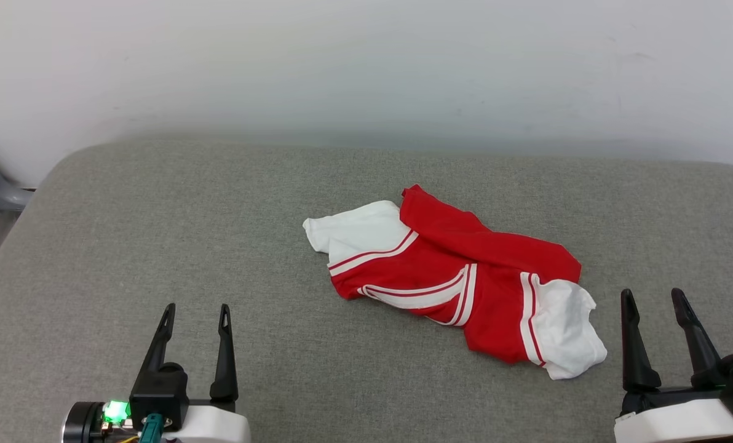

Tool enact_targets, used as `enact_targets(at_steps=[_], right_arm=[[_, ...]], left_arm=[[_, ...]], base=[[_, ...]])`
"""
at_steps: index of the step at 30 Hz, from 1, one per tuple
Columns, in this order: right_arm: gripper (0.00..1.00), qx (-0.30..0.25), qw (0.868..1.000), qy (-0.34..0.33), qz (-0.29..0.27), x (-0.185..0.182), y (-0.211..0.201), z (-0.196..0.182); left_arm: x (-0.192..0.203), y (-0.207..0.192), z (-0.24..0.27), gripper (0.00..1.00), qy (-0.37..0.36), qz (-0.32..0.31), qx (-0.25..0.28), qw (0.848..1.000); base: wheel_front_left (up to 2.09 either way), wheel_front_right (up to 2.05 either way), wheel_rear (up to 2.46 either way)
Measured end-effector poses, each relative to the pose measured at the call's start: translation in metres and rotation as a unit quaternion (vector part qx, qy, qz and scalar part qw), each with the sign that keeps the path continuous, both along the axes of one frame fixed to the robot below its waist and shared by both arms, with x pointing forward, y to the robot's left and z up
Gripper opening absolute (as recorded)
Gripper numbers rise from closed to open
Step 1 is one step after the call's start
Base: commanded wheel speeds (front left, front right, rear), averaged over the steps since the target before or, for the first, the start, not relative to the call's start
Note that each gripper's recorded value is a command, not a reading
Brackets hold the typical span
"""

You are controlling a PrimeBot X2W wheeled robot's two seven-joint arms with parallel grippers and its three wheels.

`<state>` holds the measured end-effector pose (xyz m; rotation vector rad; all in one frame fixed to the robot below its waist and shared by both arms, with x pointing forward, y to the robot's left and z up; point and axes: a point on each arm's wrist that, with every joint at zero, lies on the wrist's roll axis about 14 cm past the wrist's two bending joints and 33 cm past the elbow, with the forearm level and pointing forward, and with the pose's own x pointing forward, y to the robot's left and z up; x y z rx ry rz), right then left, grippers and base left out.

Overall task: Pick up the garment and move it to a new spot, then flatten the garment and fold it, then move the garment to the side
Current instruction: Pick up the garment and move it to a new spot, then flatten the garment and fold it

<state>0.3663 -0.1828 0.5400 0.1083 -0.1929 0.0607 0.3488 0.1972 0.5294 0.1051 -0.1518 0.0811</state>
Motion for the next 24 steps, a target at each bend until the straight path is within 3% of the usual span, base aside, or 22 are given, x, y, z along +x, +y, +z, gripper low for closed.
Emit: enact_targets(at_steps=[24], right_arm=[[1.00,0.001,1.000,0.010,0.000,-0.0045,0.0003,-0.0060]], left_arm=[[-0.0037,-0.0020,-0.0078,1.00,0.012,-0.009,0.015,1.000]], base=[[0.00,0.00,0.00]])
